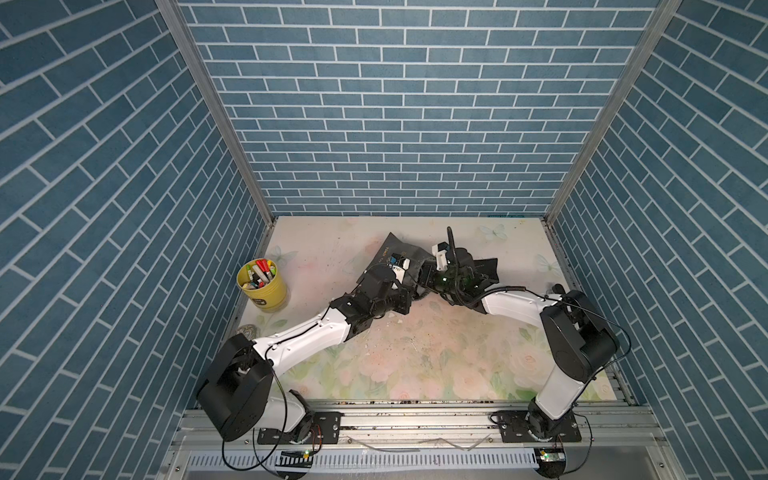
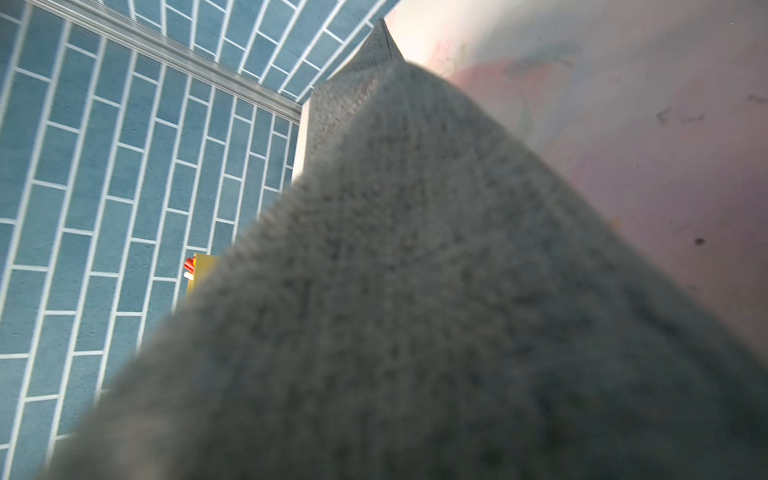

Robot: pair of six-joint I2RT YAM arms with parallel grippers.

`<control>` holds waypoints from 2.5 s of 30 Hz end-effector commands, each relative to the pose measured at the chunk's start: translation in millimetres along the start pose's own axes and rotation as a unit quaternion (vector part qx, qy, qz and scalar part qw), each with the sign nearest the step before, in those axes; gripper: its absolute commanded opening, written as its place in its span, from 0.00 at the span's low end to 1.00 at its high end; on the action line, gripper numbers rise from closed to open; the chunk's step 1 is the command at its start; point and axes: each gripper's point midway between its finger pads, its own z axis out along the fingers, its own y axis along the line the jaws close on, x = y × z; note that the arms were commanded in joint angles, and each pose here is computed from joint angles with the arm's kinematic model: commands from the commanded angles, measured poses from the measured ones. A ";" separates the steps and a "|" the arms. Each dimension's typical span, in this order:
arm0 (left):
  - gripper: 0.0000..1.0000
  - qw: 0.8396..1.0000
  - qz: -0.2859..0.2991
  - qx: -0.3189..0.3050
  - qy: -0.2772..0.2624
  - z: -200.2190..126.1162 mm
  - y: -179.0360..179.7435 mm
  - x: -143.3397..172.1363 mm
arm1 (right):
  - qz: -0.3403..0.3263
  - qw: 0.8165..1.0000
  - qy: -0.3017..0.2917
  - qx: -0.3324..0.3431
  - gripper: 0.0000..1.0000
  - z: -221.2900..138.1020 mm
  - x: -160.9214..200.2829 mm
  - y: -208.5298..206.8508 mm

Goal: Pack away hair dryers
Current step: Place the hair dryer in the drawstring bag, then pull the drawstrings on both sides of the drawstring bag.

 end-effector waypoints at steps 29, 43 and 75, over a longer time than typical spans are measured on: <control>0.00 0.998 -0.023 -0.062 0.023 -3.3 40.5 13.8 | -0.015 0.998 0.060 0.021 0.11 25.7 32.0 -7.3; 0.00 0.998 -0.019 -0.065 0.018 -8.0 42.5 6.4 | 0.004 0.997 0.065 0.046 0.42 12.5 34.6 -12.0; 0.00 0.997 -0.006 -0.079 0.019 -14.1 50.0 -4.5 | 0.070 0.997 0.015 0.038 0.59 -92.3 5.1 -12.0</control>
